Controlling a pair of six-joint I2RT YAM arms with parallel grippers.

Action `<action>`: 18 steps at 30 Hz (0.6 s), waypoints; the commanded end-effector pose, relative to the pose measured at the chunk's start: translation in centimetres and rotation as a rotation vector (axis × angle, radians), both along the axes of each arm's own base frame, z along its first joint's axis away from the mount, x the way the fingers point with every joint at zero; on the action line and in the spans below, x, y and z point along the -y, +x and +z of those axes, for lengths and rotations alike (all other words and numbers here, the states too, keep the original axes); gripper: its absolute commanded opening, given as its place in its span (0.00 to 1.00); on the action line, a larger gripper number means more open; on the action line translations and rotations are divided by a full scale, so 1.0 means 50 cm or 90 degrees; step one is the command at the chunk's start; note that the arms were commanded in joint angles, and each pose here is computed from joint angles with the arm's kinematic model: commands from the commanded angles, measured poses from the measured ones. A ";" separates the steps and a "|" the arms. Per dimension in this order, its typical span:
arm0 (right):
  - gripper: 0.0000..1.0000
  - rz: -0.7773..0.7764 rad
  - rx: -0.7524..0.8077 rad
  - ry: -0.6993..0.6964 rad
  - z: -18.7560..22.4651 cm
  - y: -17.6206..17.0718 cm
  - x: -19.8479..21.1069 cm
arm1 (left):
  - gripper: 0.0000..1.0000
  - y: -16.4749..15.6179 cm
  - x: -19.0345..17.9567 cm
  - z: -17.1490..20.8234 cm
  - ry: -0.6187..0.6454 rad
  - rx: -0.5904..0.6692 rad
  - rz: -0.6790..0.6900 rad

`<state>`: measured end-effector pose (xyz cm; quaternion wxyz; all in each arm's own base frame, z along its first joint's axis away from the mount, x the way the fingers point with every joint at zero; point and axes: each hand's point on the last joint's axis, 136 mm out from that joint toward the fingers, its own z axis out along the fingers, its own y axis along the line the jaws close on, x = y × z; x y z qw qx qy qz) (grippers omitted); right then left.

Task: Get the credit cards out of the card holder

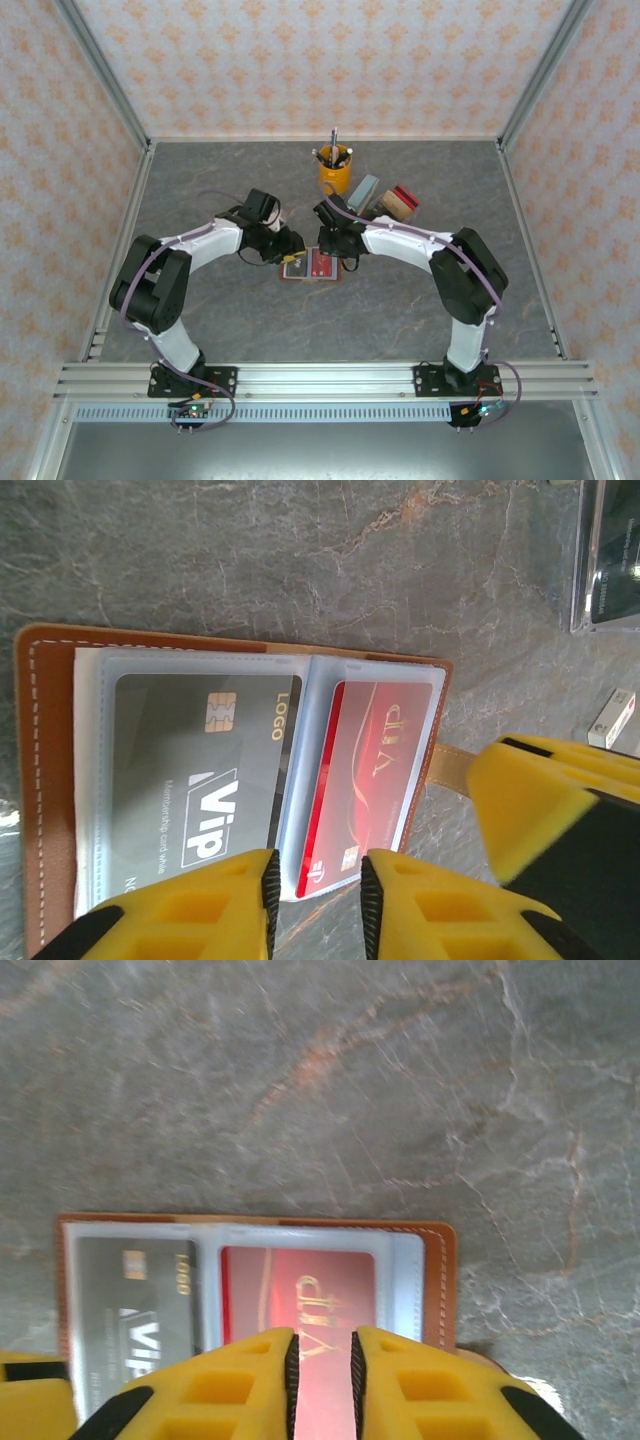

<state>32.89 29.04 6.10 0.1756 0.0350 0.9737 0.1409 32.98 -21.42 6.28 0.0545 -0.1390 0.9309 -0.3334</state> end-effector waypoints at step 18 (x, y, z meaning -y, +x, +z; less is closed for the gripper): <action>0.09 -0.001 -0.060 -0.041 -0.051 -0.014 0.011 | 0.23 0.002 0.053 -0.035 -0.017 -0.026 -0.033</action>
